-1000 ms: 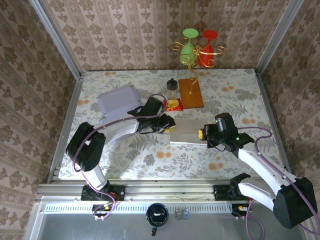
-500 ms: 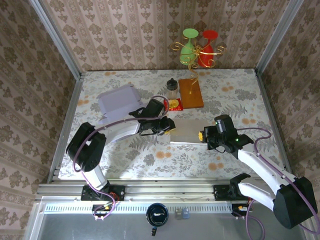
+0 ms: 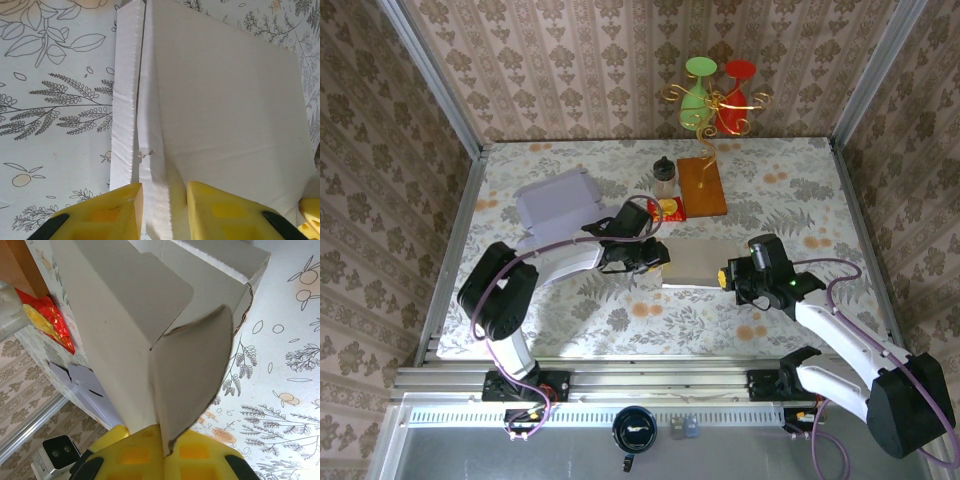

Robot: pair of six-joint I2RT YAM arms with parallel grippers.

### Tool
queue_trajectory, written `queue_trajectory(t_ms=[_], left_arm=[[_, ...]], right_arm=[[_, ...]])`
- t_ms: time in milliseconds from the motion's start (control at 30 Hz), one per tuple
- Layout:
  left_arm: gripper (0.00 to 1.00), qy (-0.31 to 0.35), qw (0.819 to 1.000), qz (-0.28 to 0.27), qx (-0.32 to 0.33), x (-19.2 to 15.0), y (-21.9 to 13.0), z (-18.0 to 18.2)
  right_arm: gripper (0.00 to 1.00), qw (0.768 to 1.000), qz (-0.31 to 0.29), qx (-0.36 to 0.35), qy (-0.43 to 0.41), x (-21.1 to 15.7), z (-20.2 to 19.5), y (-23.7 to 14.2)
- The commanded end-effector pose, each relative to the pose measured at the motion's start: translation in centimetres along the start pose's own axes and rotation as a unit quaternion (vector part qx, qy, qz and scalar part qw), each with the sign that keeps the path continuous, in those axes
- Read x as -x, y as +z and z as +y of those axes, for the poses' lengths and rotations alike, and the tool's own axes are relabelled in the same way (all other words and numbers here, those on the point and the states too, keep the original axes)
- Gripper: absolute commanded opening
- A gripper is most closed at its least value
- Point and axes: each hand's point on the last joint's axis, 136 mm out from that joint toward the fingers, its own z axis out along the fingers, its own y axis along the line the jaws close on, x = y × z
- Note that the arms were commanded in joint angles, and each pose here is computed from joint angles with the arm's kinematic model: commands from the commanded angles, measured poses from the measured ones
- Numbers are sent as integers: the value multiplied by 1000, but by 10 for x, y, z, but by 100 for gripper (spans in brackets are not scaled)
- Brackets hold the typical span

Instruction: Fold the paper box

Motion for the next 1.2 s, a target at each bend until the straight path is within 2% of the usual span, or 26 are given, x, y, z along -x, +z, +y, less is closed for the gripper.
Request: queue_trajectory(t_ms=[0,433,800,900,1067,1167], left_arm=[[28,19,1000,-7,4,4,8,-3],[20,23,1000,-3,11,-2,17,2],[19,31,999,-1,36,-7,16,15],[19,34,998,3,47,-9,17,20],[19,39,998,3,57,-10,17,25],[20,42,997,3,59,-10,16,25]], right_arm=[[0,1000,-20,-15,-6,8,-12,0],[0,1000,-13,-21,-8,7,-17,2],[0,999,-14,-49,-18,9,-32,2],[12,997,-21,-61,-42,11,-33,-3],[39,984,-59,-91,-141,17,-19,-32],[48,974,-68,-111,-185,19,-17,-46]])
